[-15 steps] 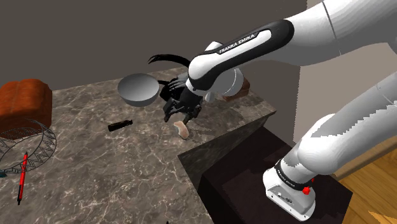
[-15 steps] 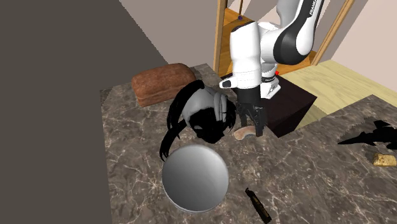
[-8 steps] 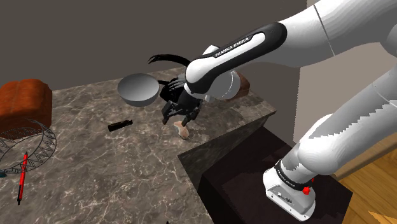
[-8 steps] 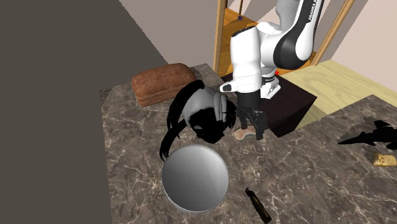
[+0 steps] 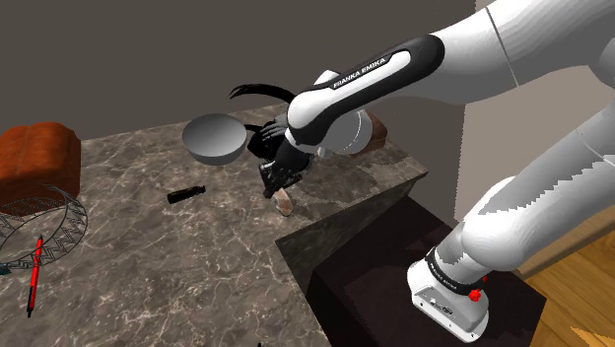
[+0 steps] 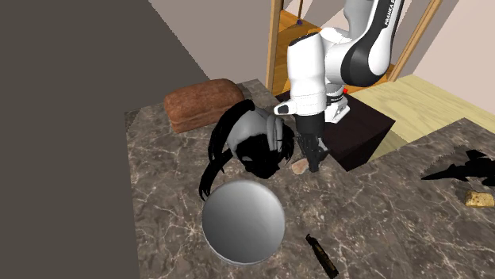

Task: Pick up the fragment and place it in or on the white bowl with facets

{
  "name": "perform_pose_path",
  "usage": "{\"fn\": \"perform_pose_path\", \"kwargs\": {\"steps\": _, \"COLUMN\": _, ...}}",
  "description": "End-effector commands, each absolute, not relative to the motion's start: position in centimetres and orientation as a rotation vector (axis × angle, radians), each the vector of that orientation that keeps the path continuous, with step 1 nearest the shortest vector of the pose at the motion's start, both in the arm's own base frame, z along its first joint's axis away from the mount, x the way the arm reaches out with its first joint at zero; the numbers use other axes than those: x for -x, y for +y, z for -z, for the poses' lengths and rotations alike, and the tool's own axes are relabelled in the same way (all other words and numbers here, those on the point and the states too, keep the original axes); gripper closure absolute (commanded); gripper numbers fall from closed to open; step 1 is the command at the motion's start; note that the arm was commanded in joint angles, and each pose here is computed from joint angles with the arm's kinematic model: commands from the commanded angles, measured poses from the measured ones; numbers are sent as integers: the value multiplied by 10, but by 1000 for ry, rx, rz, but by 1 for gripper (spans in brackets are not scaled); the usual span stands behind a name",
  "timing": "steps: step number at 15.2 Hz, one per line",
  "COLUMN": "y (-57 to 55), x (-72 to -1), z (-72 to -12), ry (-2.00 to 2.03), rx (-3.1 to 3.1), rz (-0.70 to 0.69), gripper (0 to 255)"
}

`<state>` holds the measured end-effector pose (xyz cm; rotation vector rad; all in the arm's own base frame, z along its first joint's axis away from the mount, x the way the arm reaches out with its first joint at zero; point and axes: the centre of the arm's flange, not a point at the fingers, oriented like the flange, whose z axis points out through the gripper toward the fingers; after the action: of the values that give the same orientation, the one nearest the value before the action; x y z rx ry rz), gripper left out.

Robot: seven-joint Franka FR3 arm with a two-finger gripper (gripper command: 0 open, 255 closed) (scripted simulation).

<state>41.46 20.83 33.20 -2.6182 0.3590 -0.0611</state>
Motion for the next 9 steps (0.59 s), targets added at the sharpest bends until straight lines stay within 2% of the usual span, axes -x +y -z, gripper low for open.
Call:
{"fn": "perform_pose_path", "kwargs": {"steps": 1, "y": 208, "x": -415, "z": -332, "ry": 359, "rx": 2618, "rz": 61, "gripper": 255}}
{"fn": "perform_pose_path", "kwargs": {"steps": 4, "y": 208, "x": -415, "z": -332, "ry": 359, "rx": 2618, "rz": 61, "gripper": 255}}
{"fn": "perform_pose_path", "kwargs": {"steps": 5, "y": 208, "x": -415, "z": -332, "ry": 359, "rx": 2618, "rz": 61, "gripper": 0}}
{"fn": "perform_pose_path", "kwargs": {"steps": 9, "y": 243, "x": -384, "z": -358, "ry": 520, "rx": 3015, "rz": 147, "gripper": 0}}
